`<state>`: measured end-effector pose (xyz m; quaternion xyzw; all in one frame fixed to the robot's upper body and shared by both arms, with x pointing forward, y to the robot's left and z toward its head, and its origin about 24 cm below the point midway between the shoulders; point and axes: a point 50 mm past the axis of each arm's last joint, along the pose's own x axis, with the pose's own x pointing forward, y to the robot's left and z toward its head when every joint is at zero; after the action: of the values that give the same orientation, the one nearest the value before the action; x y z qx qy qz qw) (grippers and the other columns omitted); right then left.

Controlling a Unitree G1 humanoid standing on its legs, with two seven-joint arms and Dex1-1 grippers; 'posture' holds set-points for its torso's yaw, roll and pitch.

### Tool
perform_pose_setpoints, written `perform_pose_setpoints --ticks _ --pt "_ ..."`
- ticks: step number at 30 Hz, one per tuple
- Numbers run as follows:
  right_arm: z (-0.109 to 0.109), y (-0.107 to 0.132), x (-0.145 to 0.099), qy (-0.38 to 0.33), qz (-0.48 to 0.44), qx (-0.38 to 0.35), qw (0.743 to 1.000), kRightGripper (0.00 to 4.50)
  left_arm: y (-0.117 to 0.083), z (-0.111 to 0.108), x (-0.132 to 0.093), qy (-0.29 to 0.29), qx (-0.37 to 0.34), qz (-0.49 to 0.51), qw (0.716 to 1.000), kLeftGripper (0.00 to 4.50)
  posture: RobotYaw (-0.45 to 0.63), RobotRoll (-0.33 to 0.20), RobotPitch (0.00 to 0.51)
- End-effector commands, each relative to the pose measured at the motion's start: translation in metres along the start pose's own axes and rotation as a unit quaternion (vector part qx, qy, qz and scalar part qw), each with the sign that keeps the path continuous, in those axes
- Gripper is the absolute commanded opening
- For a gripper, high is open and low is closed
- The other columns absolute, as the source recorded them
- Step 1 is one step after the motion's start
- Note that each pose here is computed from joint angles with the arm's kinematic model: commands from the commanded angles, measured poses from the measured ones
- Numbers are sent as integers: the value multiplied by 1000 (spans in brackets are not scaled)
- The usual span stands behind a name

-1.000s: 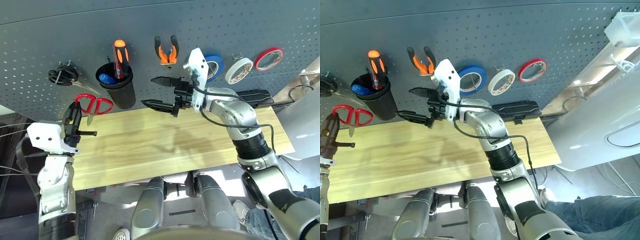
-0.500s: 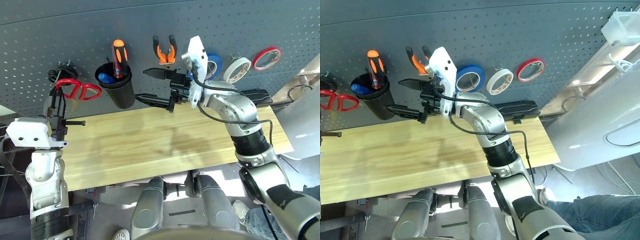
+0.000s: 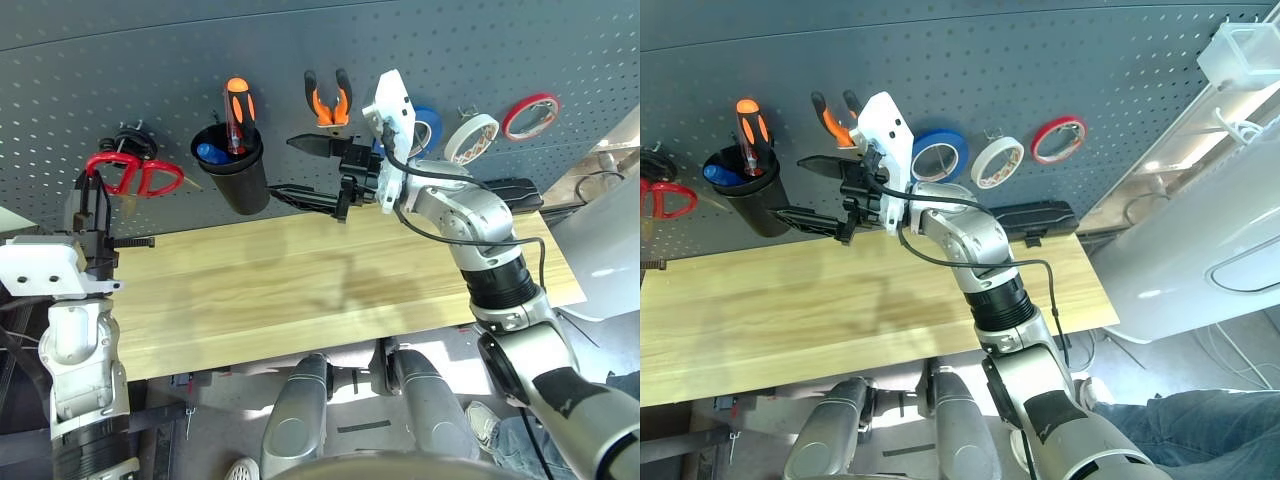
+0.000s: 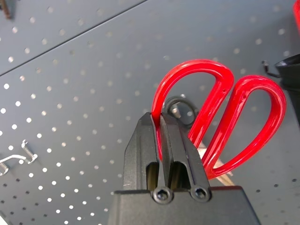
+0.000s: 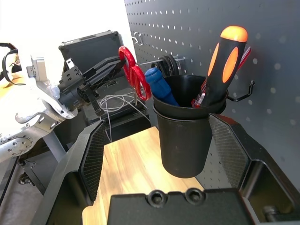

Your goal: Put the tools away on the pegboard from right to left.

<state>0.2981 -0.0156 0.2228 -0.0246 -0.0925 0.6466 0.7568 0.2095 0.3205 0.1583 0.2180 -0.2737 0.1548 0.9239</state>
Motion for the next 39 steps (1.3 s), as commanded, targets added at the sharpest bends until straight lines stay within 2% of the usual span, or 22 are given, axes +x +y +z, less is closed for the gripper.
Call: perform_pose_setpoints --ticks 1,9,20,21,23,25,30,32,33,36,39 --pt "2 0 2 -7 3 -1 1000 4500 7 -4 0 16 16 13 1000 54 88 0 249" --pt "0 -3 1 -1 -15 -3 1000 4500 1 -7 8 38 22 23 999 54 82 0 242" --pt "-5 -7 0 5 -30 -3 1000 4500 -14 -25 18 115 39 26 992 54 76 0 237" --pt "-5 -7 0 5 -32 -2 999 4500 -17 -28 18 128 34 20 991 643 75 0 237" --pt "-7 -7 -1 8 -35 -1 999 4500 -21 -30 19 136 29 11 990 1148 72 0 236" --pt "-12 -8 -3 17 -43 2 999 4500 -25 -36 17 157 25 -2 987 1902 71 0 235" --pt "-46 -18 -21 79 -98 17 992 4500 -34 -43 12 172 34 -39 984 3545 66 0 237" --pt "-59 -17 -28 95 -109 42 989 4500 -43 -52 5 212 16 -68 975 4287 66 0 237" --pt "-69 -14 -32 107 -114 56 986 4500 -50 -55 0 226 13 -91 970 4464 60 0 239" --pt "-95 -8 -42 138 -134 81 978 4500 -61 -64 -11 268 7 -113 957 4464 57 0 243" --pt "-123 -12 -57 177 -194 111 959 4500 -74 -77 -26 324 -10 -128 937 4464 56 0 249"
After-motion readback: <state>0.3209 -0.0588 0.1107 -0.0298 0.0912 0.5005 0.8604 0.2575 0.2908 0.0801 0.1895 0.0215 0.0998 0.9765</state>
